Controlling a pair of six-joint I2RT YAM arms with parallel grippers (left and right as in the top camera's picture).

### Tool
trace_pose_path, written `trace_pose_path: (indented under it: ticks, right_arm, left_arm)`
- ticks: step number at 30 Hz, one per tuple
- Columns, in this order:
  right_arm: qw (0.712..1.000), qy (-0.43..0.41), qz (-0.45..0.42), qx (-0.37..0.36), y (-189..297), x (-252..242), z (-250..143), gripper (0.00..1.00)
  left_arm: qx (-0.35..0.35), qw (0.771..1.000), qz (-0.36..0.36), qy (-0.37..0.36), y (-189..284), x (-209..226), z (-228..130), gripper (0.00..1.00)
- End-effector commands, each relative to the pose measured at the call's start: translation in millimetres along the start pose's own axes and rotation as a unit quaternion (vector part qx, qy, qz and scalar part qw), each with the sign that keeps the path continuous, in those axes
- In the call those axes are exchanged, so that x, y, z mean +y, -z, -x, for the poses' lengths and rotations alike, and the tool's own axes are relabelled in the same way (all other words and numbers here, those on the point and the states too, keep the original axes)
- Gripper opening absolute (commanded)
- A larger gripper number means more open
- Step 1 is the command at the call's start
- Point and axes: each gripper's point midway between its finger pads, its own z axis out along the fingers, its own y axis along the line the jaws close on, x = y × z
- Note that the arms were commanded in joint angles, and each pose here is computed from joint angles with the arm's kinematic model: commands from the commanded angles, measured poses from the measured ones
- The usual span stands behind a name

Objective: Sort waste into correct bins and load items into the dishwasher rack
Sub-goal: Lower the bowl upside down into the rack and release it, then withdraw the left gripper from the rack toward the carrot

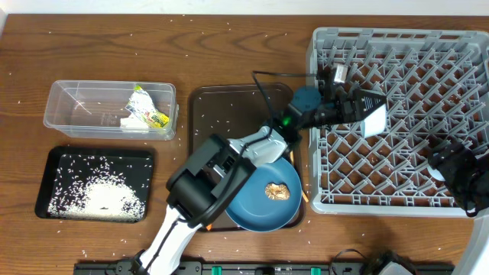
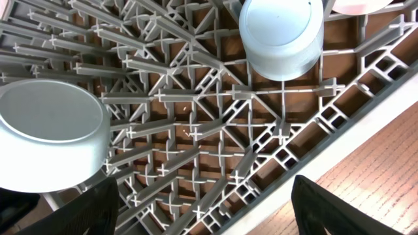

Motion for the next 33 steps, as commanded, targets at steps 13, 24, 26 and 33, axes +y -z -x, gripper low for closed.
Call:
trace_pose_path:
  ticks: [13, 24, 26, 33]
  right_arm:
    - [1.000, -0.003, -0.001, -0.010, 4.8, 1.1, 5.7, 0.79]
    - [0.999, 0.005, 0.032, 0.003, 5.2, 12.3, 0.9, 0.79]
    - [0.999, 0.009, 0.038, 0.005, 5.4, 14.4, 0.3, 0.79]
    - [0.997, 0.049, 0.064, 0.012, 6.3, 23.1, -3.3, 0.79]
  left_arm:
    - [0.030, 0.998, 0.048, -0.015, 24.0, 7.3, 21.7, 0.98]
    - [0.037, 0.974, 0.195, -0.112, 98.4, -28.9, 47.9, 0.98]
    - [0.037, 0.963, 0.237, -0.120, 121.0, -32.6, 49.6, 0.98]
    - [0.029, 0.880, 0.442, -0.174, 227.3, -39.8, 45.8, 0.98]
